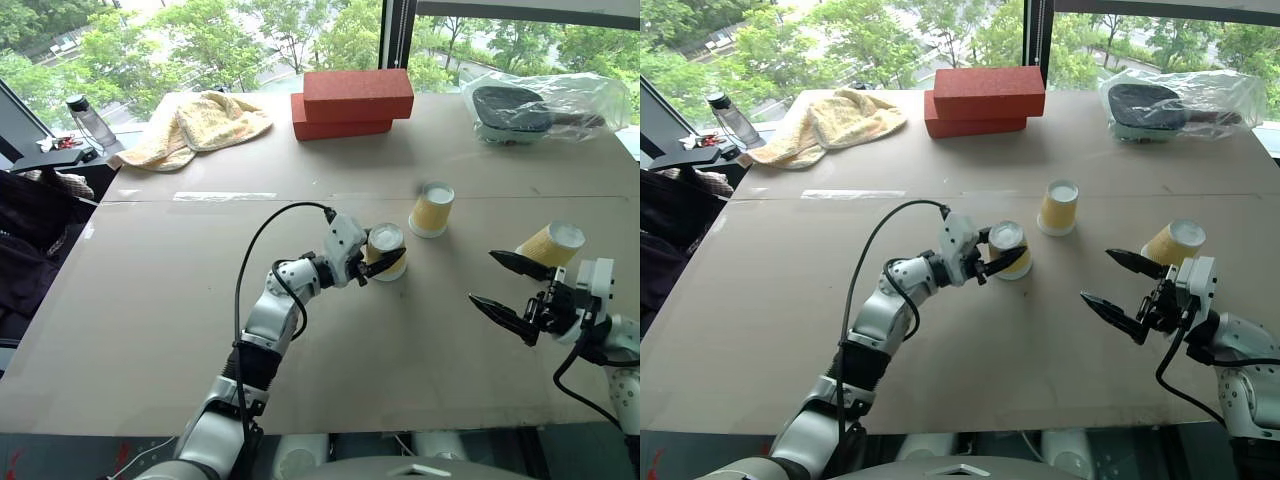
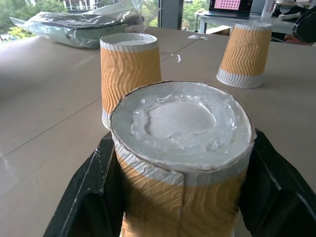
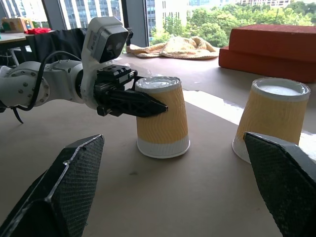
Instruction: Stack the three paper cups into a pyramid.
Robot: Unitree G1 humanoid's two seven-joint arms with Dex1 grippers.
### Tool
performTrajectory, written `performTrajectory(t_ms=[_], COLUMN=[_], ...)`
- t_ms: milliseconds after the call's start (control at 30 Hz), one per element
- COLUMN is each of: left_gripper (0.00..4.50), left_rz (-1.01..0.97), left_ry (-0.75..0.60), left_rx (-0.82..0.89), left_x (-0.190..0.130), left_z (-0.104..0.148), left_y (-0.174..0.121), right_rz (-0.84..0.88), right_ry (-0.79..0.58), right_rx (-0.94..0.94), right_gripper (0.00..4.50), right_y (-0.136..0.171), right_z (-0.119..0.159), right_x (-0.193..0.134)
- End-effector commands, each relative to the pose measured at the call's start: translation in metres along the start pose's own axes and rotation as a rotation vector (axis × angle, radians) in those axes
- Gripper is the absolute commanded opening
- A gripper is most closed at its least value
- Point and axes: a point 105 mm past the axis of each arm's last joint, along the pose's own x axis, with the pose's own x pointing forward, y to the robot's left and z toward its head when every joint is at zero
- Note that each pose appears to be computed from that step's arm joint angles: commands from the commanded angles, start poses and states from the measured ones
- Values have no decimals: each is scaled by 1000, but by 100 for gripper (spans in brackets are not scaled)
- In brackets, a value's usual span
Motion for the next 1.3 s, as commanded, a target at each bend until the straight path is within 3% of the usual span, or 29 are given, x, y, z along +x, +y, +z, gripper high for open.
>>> performTrajectory(t_ms=[33,233,433,667,933,1267,1300], left_gripper=[443,443,443,443,443,443,448], left_rz=[-64,-100,5,119,158,162,155], left_ry=[39,83,71,77,72,74,81], left_rx=[55,111,47,22,65,62,66], left_x=[-6,-32,-64,-107,-135,-132,-131], left_z=[-2,11,44,73,114,119,118], left_y=[-10,-13,-6,0,11,15,14], right_rz=[-61,-202,-385,-450,-383,-363,-360], right_ry=[-27,-8,34,-35,-89,-112,-112], right_rx=[-44,-30,-115,-102,-49,-51,-50], right_gripper=[450,450,450,450,450,450,424], right_y=[-6,-25,-69,-100,-99,-99,-99], right_z=[9,-5,-22,-14,-10,-5,-5], right_x=[7,31,77,125,152,162,162])
